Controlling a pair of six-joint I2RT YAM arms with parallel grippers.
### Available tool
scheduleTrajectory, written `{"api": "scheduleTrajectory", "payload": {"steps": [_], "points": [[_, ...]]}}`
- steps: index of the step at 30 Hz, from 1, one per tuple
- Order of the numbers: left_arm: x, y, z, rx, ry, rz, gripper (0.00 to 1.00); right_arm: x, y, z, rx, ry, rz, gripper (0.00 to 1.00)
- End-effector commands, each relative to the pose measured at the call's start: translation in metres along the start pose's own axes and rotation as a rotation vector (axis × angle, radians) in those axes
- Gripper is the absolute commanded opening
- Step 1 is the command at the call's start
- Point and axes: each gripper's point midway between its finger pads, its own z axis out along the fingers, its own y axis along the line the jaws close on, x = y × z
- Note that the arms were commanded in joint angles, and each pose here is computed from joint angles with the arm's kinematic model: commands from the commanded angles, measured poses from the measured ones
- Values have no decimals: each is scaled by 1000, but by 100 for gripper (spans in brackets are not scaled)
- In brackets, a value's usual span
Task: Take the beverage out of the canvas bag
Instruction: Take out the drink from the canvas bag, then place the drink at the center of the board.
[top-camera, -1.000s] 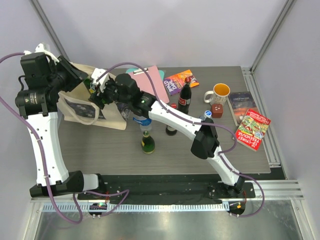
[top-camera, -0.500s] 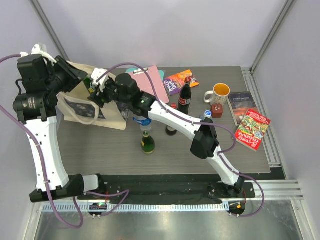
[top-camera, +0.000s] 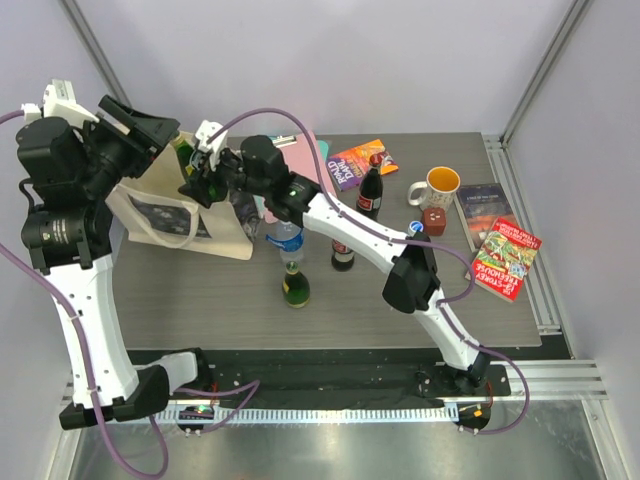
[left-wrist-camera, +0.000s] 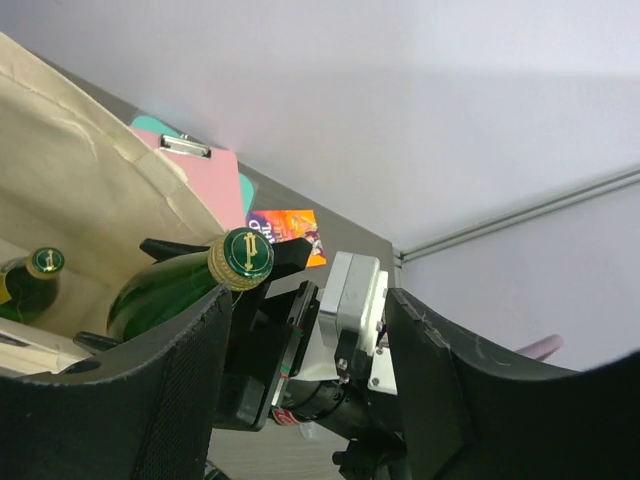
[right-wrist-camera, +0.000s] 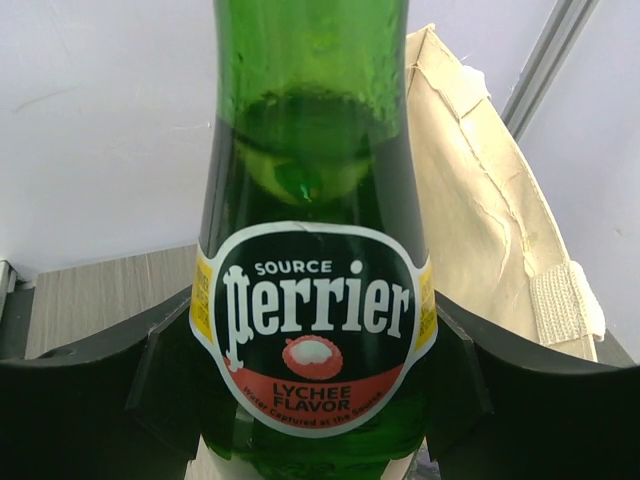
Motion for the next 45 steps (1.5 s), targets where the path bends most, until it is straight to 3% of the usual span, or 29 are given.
{"api": "scheduleTrajectory", "payload": {"steps": [1,10,30,34,35,37,38,39,45], "points": [[-9,-15,-4,61,-37,19,64,-129,-6,-26,-1,-325,-23,1],[-32,-16,-25,12,-161,113,82,-173,-14,-45,-6,-432,33,1],[-39,-3,-59,-61,-285,167,91,-252,-3,-109,-104,-550,62,1],[-34,4,-62,-76,-284,166,91,-255,10,-138,-134,-546,10,1],[-29,10,-59,-90,-272,164,91,-234,12,-135,-147,-495,24,1],[-26,12,-62,-91,-276,164,92,-249,22,-162,-157,-512,0,1],[-21,18,-58,-101,-261,159,91,-224,24,-159,-161,-461,10,1],[-19,20,-57,-101,-261,158,92,-240,29,-181,-156,-494,-18,1],[-9,28,-50,-106,-226,160,92,-203,43,-216,-134,-418,-37,1]]}}
